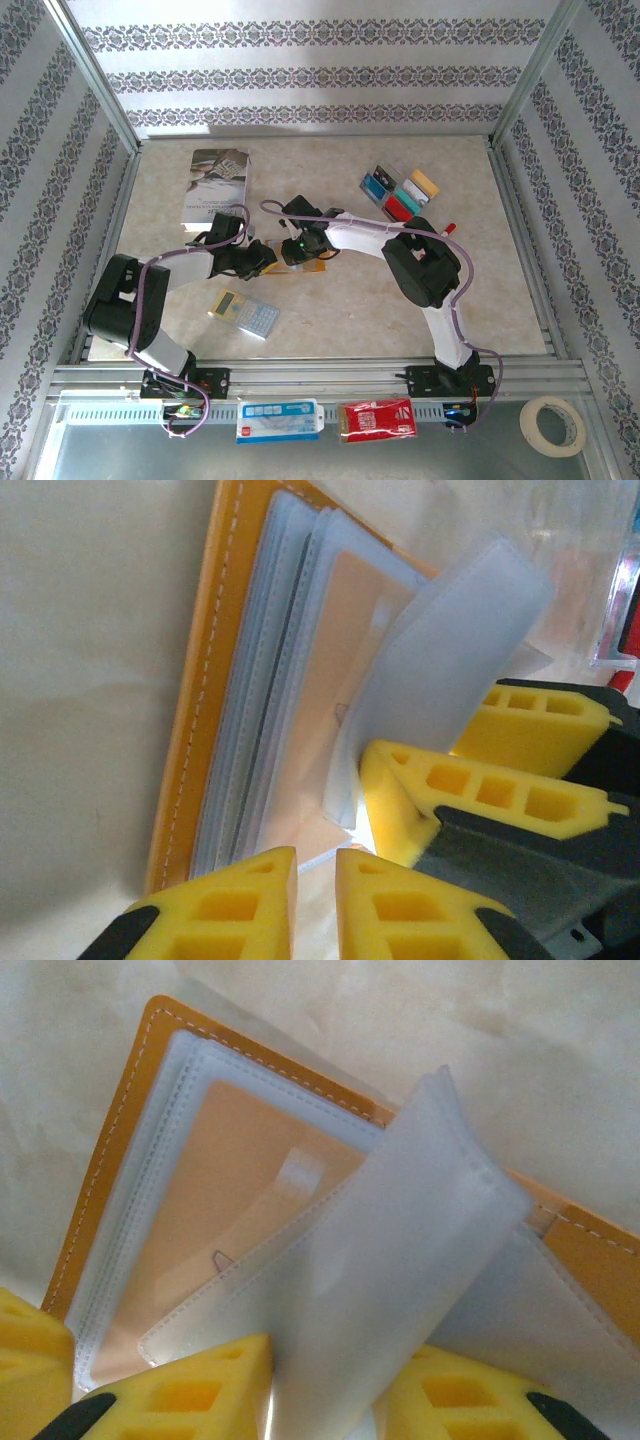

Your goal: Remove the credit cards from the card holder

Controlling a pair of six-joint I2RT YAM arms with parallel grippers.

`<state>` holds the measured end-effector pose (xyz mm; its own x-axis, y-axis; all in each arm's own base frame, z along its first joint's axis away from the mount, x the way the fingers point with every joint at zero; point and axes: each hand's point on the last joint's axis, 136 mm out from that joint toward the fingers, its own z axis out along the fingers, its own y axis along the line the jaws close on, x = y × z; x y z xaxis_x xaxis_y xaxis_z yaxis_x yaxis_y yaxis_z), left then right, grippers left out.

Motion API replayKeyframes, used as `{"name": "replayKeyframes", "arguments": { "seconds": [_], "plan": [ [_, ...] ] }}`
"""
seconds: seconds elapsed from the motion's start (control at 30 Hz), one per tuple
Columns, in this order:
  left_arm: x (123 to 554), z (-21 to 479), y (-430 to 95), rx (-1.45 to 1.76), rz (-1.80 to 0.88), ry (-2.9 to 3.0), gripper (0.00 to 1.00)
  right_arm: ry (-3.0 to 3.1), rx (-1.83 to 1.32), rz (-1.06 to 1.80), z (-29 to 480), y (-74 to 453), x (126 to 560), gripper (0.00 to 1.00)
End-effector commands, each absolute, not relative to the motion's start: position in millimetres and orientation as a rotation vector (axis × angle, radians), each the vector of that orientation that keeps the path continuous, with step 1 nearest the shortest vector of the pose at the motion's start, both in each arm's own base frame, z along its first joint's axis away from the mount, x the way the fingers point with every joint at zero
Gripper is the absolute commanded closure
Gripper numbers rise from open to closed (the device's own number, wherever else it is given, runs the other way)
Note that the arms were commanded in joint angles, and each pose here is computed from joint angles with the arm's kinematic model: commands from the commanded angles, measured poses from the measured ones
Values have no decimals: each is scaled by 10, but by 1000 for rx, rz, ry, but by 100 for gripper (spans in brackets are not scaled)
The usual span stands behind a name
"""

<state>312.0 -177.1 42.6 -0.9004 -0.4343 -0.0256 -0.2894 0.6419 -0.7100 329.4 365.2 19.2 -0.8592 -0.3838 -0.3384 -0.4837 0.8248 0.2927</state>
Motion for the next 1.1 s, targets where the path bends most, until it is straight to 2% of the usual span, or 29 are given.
{"name": "replayKeyframes", "arguments": {
  "seconds": [0.0,0.1,0.4,0.67,0.83,1.07],
  "plan": [
    [3237,502,-1840,-566,-1126,2628,85,2895,-677,496,-172,3452,3006,70],
    [3251,487,-1847,-578,-1136,2620,89,2892,-678,504,-168,3460,3010,71],
    [3284,393,-1836,-615,-1117,2636,89,2872,-646,526,-95,3450,3059,71],
    [3098,135,-1699,-658,-989,2737,89,2837,-574,435,64,3378,3206,65],
    [3088,159,-1736,-629,-1024,2728,89,2789,-429,285,249,3143,3360,60],
    [3137,220,-1786,-605,-1063,2712,89,2716,-340,343,506,3037,3416,58]
  ]
}}
